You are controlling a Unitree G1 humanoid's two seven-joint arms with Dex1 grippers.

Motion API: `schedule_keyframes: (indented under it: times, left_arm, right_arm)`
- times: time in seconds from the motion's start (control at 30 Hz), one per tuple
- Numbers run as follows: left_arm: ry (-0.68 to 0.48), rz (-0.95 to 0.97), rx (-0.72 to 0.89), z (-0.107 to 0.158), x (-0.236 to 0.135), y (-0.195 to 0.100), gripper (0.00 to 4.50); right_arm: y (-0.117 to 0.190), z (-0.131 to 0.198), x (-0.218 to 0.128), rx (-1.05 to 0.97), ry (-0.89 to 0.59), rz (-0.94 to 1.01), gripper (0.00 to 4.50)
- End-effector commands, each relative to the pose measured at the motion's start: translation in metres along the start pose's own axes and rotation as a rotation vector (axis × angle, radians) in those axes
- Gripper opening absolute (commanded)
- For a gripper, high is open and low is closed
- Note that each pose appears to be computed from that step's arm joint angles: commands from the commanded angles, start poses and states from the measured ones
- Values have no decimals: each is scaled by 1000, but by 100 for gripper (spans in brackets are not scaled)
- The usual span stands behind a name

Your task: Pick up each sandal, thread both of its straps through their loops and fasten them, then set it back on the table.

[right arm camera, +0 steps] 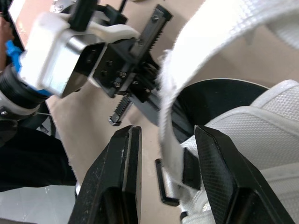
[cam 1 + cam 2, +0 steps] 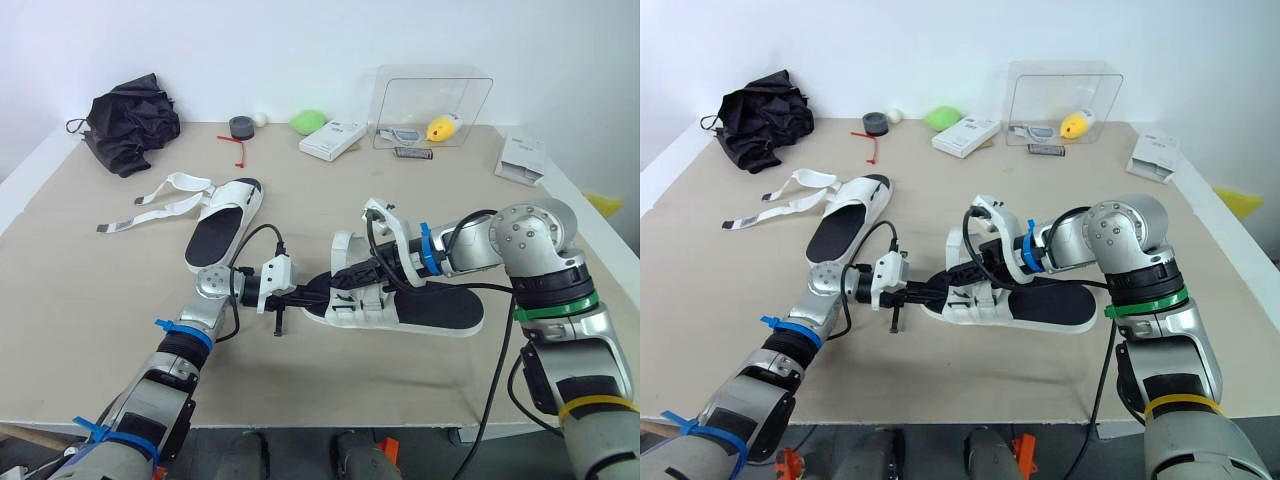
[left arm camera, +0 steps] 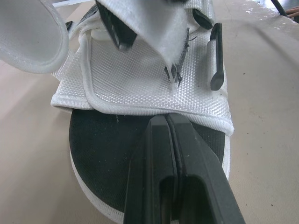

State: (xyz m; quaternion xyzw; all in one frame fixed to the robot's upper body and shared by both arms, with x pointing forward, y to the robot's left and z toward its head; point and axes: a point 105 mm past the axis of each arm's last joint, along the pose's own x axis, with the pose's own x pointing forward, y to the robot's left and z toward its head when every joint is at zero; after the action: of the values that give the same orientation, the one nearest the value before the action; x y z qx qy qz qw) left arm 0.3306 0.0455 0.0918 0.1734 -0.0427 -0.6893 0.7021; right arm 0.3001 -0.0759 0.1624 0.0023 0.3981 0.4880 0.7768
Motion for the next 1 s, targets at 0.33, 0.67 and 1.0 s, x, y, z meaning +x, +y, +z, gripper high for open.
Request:
schedule_keyframes:
  times: [0.33, 0.67, 1.0]
  left_arm:
    - [105, -40, -100, -31, -3, -19, 0]
    - [106, -37, -103, -32, -3, -20, 0]
    - [103, -33, -107, -32, -3, -20, 0]
  right_arm:
    - [1, 9, -5, -32, -55, 7, 7]
    - [5, 6, -12, -24, -21, 50, 7]
    - [1, -2, -11, 55, 21, 89, 7]
